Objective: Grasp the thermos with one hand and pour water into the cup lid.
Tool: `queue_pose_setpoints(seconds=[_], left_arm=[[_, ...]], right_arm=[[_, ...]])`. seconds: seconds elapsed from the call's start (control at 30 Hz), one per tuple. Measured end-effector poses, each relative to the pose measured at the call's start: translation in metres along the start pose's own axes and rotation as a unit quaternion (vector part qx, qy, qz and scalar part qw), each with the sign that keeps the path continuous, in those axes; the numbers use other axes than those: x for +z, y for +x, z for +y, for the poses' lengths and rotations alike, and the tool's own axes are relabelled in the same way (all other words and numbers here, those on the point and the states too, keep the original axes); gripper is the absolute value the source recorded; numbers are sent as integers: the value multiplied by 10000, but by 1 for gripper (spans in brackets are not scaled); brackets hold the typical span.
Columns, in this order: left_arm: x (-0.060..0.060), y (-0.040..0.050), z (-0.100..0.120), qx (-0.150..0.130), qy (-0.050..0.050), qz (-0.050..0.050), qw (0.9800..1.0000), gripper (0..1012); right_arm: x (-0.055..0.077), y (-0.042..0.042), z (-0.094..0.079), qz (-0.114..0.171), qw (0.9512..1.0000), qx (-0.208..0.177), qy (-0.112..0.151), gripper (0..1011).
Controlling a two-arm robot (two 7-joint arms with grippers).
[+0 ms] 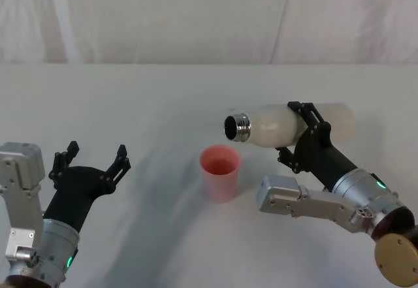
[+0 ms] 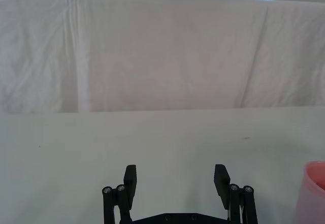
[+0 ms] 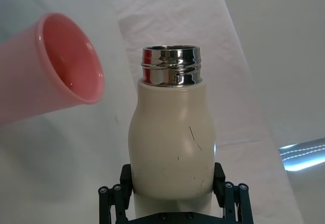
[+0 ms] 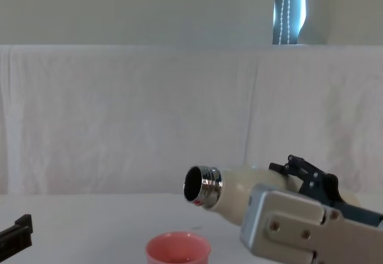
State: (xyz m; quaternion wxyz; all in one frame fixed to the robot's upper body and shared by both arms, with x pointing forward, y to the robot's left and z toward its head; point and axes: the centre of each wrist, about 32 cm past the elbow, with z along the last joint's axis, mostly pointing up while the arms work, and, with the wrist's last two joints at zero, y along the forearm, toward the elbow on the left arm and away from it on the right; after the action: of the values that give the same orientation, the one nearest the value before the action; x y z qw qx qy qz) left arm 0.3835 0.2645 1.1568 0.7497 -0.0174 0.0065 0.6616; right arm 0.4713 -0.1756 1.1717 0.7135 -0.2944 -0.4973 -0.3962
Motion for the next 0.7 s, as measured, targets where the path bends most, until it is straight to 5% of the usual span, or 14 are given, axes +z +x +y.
queue_pose_setpoints(seconds=[0.7], left_arm=[[0,0,0,0,0,0,10000,1001]], right_arm=[[15,-103,-6,-615,9981,43,73,956]])
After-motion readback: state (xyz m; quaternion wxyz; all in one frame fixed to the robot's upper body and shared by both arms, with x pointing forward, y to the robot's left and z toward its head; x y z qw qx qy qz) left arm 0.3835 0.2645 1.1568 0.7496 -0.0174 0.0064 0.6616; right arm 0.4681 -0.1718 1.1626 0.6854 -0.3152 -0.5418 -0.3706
